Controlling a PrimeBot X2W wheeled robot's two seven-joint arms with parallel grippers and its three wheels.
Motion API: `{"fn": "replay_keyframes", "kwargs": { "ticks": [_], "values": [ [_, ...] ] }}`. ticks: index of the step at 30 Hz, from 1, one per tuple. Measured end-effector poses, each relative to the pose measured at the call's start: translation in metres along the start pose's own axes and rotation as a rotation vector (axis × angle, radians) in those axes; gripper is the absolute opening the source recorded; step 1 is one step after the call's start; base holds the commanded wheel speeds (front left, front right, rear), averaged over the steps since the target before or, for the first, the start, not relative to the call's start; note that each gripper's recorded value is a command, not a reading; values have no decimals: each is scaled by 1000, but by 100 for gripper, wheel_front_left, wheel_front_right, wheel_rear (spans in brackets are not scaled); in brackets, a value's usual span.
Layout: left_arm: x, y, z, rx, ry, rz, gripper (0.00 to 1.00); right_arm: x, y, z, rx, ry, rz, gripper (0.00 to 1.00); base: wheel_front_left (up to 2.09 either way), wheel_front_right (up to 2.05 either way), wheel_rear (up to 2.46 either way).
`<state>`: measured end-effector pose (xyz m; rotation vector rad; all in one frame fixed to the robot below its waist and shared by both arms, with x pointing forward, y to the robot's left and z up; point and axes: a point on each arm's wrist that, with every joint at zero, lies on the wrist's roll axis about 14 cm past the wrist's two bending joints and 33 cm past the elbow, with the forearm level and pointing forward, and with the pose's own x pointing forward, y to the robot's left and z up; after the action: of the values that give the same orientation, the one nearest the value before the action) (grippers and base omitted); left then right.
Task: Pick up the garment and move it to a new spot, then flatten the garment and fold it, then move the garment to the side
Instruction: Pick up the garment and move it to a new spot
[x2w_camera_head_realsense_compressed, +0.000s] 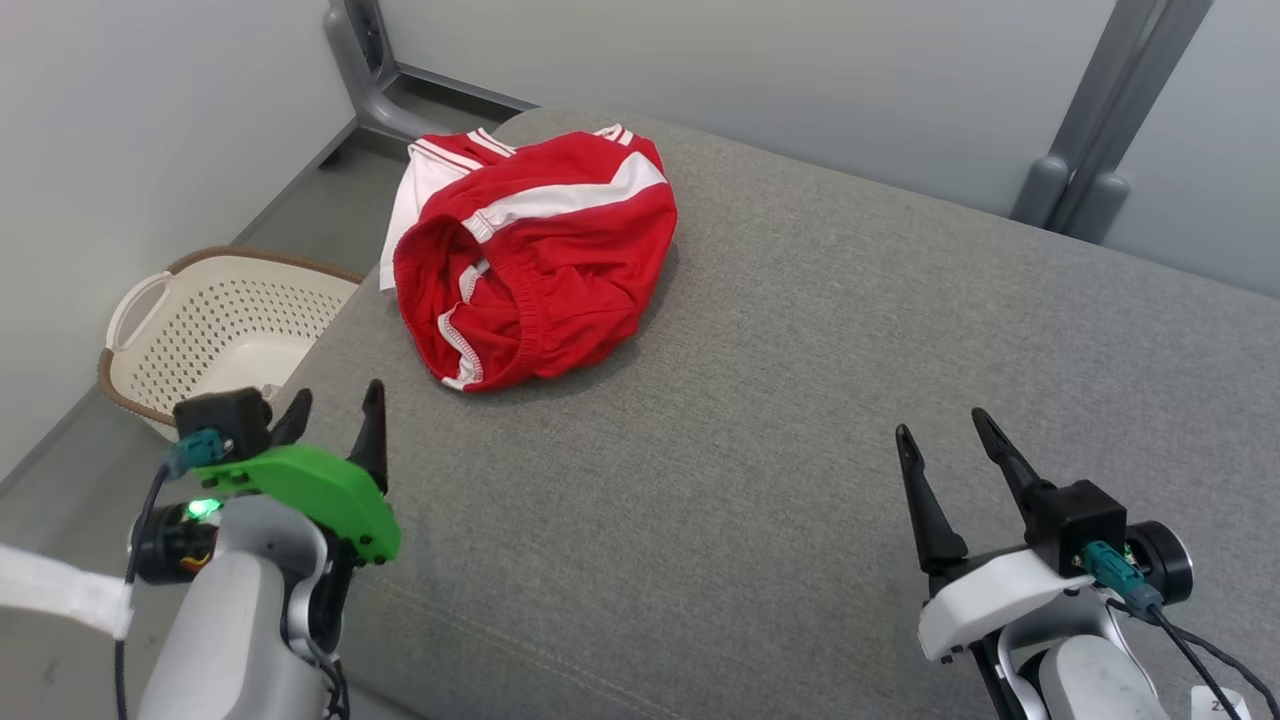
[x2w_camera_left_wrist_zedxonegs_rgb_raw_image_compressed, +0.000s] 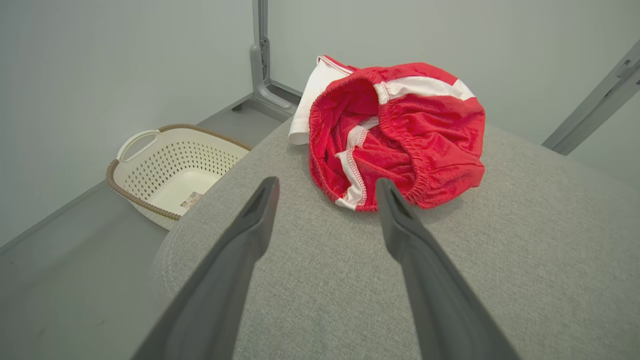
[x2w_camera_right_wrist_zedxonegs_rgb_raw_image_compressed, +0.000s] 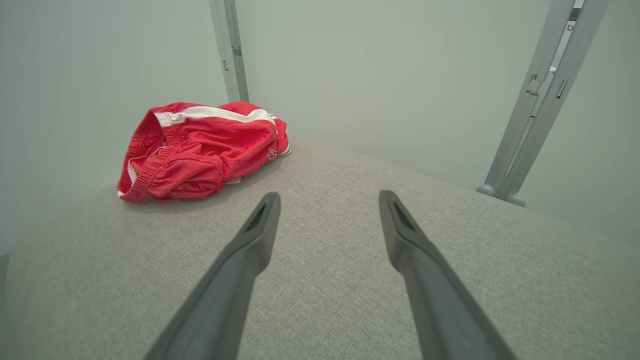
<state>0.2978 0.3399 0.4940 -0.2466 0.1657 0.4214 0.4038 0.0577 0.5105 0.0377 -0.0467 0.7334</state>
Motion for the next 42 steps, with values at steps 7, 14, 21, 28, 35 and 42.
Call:
{"fn": "replay_keyframes", "kwargs": {
  "ticks": [7, 14, 21, 28, 35, 42],
  "values": [
    [44, -30, -4, -107, 127, -71, 100, -10, -12, 4, -44, 23, -35, 100, 0, 0, 0],
    [80, -57, -18, -158, 215, -105, 100, -22, -33, 5, -76, 46, -97, 100, 0, 0, 0],
    [111, -82, -48, -139, 325, -127, 100, -44, -63, -2, -77, 85, -194, 100, 0, 0, 0],
    [124, -84, -94, -5, 496, -57, 100, -68, -85, -14, -63, 128, -281, 100, 0, 0, 0],
    [116, -101, -122, 12, 604, -71, 0, -80, -92, -16, -51, 140, -319, 100, 0, 0, 0],
    [141, -113, -37, 66, 323, -143, 0, -82, -81, -9, -14, 100, -302, 100, 0, 0, 0]
  ]
}}
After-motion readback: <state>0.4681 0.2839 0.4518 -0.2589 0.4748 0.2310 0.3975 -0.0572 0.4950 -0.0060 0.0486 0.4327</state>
